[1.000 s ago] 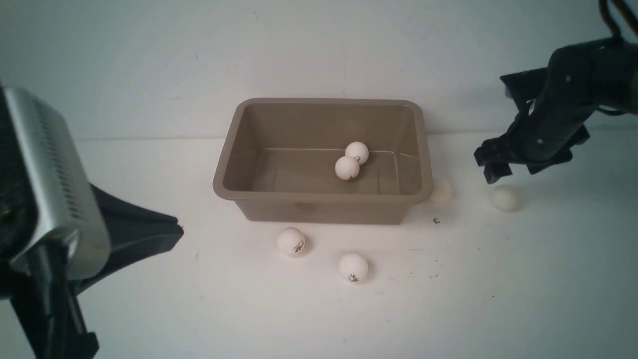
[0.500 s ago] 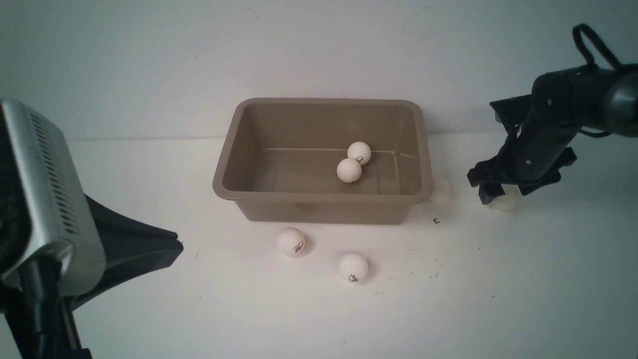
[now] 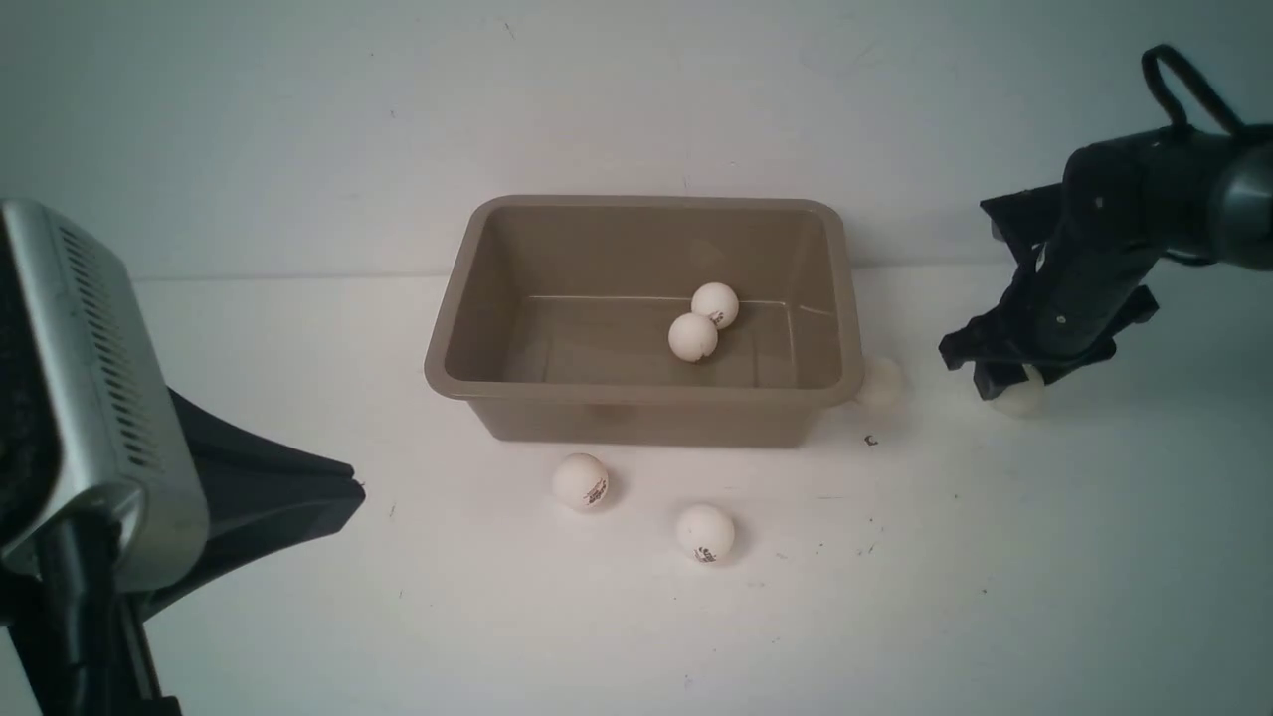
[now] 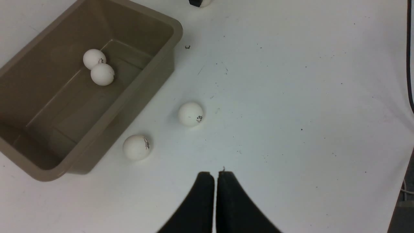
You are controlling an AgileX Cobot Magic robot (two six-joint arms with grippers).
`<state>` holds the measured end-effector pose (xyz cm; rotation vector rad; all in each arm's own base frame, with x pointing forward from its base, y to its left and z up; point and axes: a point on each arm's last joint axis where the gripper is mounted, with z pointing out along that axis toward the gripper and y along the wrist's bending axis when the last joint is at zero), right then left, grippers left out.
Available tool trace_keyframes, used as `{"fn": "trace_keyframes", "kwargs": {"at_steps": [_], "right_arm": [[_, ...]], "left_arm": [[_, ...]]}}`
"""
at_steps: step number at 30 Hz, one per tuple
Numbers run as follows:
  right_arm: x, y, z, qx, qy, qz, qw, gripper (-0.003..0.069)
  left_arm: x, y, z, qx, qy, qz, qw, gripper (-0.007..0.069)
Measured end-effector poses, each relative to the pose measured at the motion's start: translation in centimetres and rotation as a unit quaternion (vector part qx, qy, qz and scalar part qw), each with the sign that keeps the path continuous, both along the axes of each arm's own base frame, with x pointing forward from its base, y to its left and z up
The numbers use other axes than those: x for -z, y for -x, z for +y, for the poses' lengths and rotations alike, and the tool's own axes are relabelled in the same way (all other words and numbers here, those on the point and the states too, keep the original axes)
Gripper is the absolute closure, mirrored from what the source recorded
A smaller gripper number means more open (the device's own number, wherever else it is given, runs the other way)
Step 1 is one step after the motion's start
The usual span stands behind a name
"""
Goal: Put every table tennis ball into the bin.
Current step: Use the right arm to clamp the table tennis ball closest to it, then use the right arm to put the table tennis ball into the box
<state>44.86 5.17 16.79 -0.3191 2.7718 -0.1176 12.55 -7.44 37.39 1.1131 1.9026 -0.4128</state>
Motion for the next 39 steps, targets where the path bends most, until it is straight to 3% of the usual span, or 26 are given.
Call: {"fn": "trace_keyframes", "kwargs": {"at_steps": [6, 11, 13, 16, 20, 24, 28, 32, 39], "right_arm": [[-6.2, 0.0, 1.1, -0.014, -0.026, -0.063, 0.998, 0.0303], [-9.9, 0.0, 5.6, -0.078, -0.052, -0.109, 0.990, 0.0303], [-11.2, 0.4, 10.1, -0.126, -0.074, -0.128, 0.981, 0.0303], [-10.9, 0.8, 13.8, -0.161, -0.084, -0.127, 0.975, 0.0303], [-7.3, 0.5, 16.9, -0.190, -0.078, -0.075, 0.976, 0.0303], [-6.0, 0.4, 17.3, -0.190, -0.080, -0.057, 0.977, 0.0302], [-6.2, 0.3, 17.5, -0.192, -0.082, -0.062, 0.976, 0.0222], [-7.3, 0.0, 17.6, -0.202, -0.082, -0.079, 0.973, 0.0150], [-11.6, 0.1, 16.9, -0.230, -0.054, -0.115, 0.965, 0.0130]], "left_arm": [[0.0, 0.0, 0.0, 0.002, -0.001, 0.002, 1.000, 0.0629], [0.0, 0.0, 0.0, 0.002, -0.001, 0.002, 1.000, 0.0629], [0.1, 0.1, 0.0, 0.003, -0.002, 0.004, 1.000, 0.0629], [0.1, 0.1, 0.0, 0.003, -0.003, 0.004, 1.000, 0.0629], [0.1, 0.1, 0.1, 0.000, -0.008, 0.005, 1.000, 0.0629], [0.3, 0.0, 0.3, -0.008, -0.016, 0.010, 1.000, 0.0629], [0.4, 0.0, 0.4, -0.017, -0.026, 0.013, 0.999, 0.0629], [0.4, 0.0, 0.4, -0.017, -0.027, 0.014, 0.999, 0.0629], [0.4, 0.0, 0.5, -0.017, -0.028, 0.014, 0.999, 0.0629]]}}
